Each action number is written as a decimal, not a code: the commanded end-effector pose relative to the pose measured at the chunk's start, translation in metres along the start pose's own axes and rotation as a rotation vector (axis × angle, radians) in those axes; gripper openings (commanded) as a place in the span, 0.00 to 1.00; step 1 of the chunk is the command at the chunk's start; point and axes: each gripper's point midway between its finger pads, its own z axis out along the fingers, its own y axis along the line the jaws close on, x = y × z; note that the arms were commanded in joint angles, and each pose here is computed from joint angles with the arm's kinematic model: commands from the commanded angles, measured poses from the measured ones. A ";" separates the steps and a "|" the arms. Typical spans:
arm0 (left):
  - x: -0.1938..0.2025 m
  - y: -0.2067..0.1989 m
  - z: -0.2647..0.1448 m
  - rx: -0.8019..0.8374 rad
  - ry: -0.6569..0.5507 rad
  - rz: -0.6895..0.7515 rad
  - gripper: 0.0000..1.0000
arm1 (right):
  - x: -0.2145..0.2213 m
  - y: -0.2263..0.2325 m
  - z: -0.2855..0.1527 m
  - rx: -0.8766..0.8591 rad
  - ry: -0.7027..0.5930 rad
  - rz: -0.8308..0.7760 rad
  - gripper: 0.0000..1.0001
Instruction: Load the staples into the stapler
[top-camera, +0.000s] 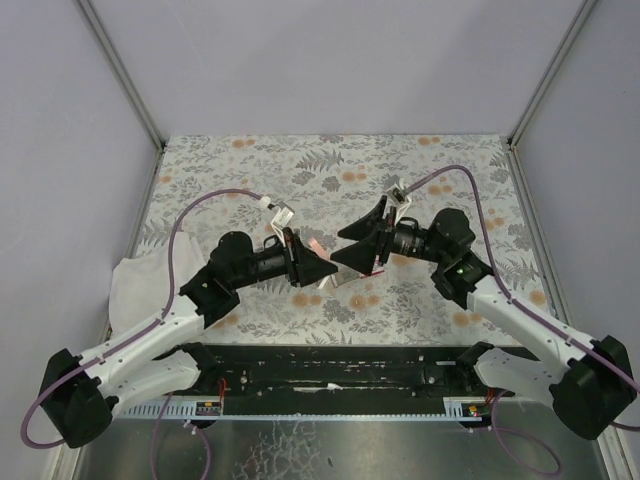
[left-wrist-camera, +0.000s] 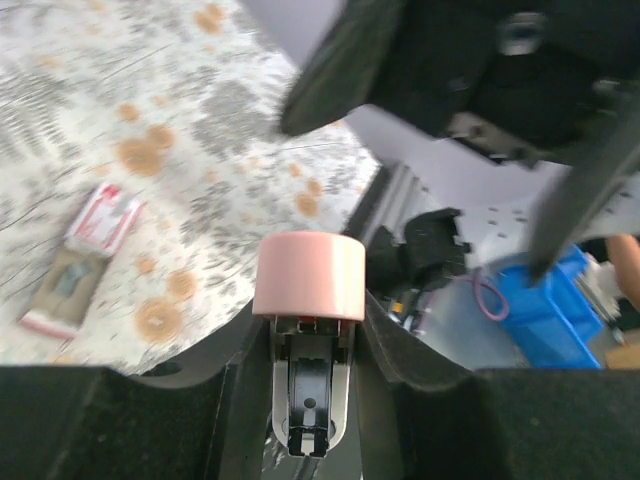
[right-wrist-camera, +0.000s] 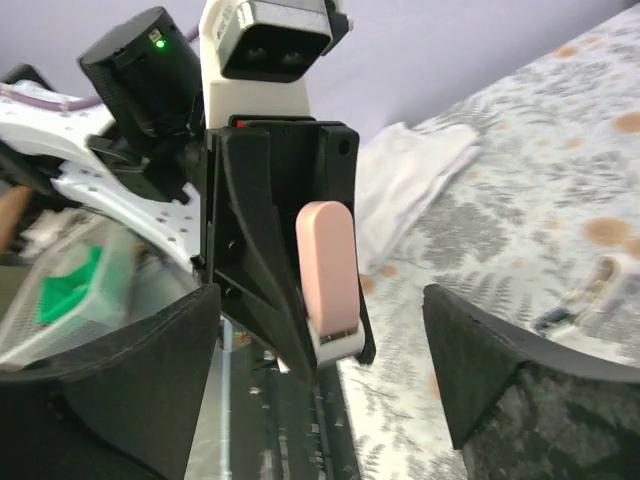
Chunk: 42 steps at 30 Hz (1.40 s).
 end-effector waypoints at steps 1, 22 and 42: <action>0.009 0.060 -0.015 -0.342 0.006 -0.030 0.00 | -0.023 -0.016 -0.017 0.190 -0.039 -0.137 0.97; 0.032 0.260 -0.072 -1.121 0.134 -0.144 0.00 | 0.029 -0.092 -0.073 0.657 0.119 -0.056 0.99; 0.057 0.319 -0.064 -1.228 0.266 -0.122 0.00 | 0.038 -0.099 -0.072 0.670 0.127 -0.023 0.99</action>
